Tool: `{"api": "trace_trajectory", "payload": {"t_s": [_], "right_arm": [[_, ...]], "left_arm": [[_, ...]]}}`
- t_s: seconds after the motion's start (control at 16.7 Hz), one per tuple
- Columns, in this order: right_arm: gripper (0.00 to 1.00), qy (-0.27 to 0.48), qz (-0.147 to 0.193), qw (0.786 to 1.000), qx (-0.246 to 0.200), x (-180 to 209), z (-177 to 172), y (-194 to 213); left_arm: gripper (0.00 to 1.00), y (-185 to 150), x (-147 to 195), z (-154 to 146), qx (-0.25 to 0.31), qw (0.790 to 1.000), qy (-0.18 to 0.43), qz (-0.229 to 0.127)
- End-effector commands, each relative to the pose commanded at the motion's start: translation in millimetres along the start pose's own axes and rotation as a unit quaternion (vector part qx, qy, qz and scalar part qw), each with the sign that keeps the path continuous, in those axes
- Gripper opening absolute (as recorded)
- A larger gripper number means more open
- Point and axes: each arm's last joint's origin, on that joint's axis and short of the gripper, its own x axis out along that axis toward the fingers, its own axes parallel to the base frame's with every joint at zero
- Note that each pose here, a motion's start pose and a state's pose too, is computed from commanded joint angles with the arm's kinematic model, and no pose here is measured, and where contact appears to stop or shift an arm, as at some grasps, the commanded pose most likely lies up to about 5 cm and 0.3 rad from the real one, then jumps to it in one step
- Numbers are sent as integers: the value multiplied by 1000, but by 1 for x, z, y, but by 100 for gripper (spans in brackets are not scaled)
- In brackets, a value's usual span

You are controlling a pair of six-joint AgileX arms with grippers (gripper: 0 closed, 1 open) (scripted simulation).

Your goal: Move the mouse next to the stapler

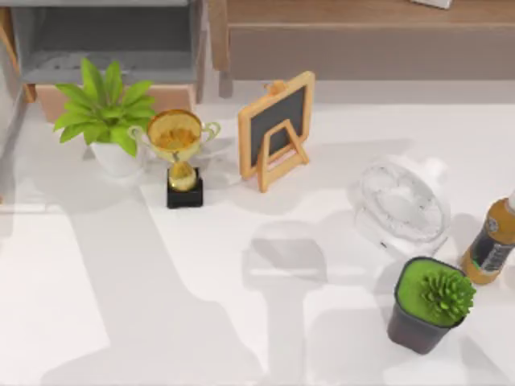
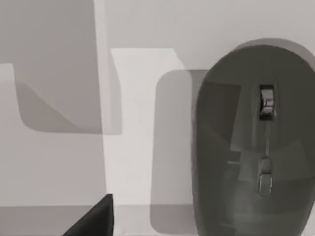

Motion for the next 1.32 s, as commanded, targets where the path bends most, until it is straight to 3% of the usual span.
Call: {"api": "trace_trajectory", "payload": {"t_s": [0.18,0.6,0.78,1.02,1.32], "right_arm": [[100,0,0,1000,0,0,0,0],[100,0,0,1000,0,0,0,0],[100,0,0,1000,0,0,0,0],[100,0,0,1000,0,0,0,0],[100,0,0,1000,0,0,0,0]], "left_arm": [[100,1,-12,-4,1,1000,0,-1],[100,13,-121,-56,3,1000,-4,1],[100,17,-141,-73,2,1000,-1,-1],[100,11,-120,-57,3,1000,-4,1],[100,2,-24,-13,2,1000,-3,-1]]}}
